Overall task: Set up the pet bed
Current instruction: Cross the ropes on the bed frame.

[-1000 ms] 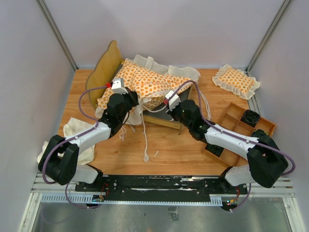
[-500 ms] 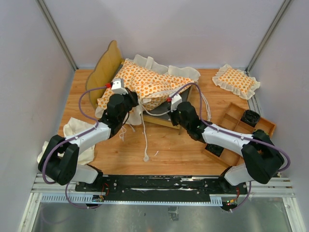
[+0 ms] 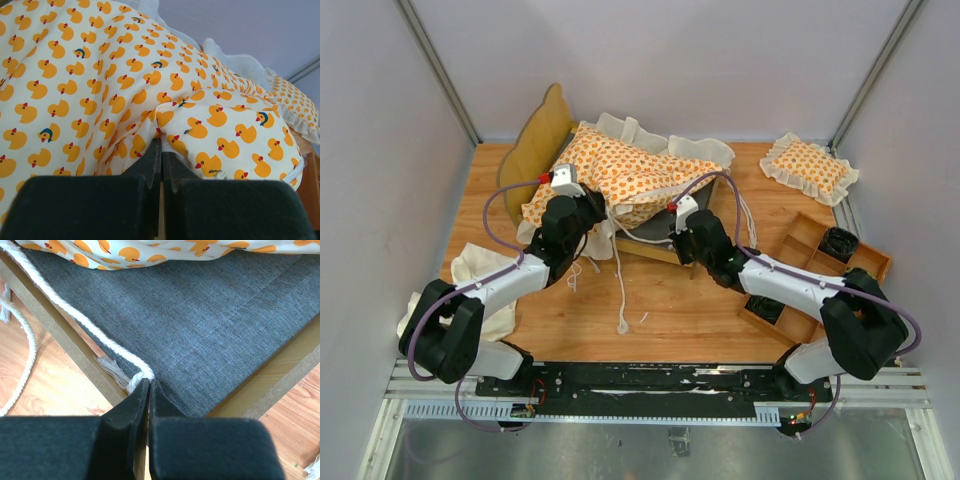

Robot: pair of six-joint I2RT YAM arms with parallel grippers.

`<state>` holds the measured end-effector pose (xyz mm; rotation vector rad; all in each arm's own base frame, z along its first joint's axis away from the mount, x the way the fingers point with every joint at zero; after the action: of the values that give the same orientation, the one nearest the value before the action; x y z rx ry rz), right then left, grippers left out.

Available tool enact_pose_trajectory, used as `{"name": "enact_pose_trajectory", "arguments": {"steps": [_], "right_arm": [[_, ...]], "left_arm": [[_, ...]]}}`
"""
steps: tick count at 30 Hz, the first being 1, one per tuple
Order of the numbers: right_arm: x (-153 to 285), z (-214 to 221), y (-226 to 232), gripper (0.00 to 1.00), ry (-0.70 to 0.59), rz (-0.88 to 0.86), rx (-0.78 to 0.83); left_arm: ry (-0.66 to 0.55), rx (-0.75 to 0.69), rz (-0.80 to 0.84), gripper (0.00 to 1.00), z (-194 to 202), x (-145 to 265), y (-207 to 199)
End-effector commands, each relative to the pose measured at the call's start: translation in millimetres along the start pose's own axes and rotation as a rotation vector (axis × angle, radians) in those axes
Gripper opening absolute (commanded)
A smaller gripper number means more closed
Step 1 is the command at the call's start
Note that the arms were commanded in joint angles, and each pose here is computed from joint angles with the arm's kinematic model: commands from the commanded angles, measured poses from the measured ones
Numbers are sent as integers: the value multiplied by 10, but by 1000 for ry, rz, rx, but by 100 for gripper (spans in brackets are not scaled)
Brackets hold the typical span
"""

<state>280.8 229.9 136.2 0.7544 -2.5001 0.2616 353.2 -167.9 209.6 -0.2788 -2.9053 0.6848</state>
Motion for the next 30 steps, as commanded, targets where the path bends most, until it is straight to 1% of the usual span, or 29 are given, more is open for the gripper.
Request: {"name": "enact_pose_trajectory", "arguments": {"steps": [1,4,5,9,12,20,26,28,30], "right_arm": [[-63,57,142,0,45,-113,15],[-80,-118,189,0,42,-156,44],[-50,-214,205,0,19,-171,52],[147,-657,260,0,-169,-237,62],[241,-868,321,0,-240,-303,57],[306,-1027,443,0,-294,-431,-48],[565,-1293,561,0,-388,-550,-137],[578,-1333,501,0,-409,-537,-144],[505,-1318,381,0,-411,-484,-137]], "left_arm": [[-22,20,13,0,-81,23,-6],[-31,19,15,0,-117,25,-21],[-30,18,13,0,-124,22,-23],[-43,16,14,0,-185,12,-50],[-48,14,10,0,-219,-2,-63],[-54,8,-12,0,-256,42,7],[-73,6,-10,0,-339,81,10],[-77,6,-10,0,-356,80,6],[-76,5,-8,0,-358,61,-1]]}}
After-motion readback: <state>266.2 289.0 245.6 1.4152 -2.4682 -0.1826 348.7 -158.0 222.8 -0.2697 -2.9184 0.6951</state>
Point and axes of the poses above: each gripper's point midway between its finger pads, its own x axis back along the fingers, its own y axis along the line the jaws close on, z = x × y, the point moved 5 cm from there along x, back along the fingers, and after that the axes turned 1 degree about x, right-handed, at the moved point
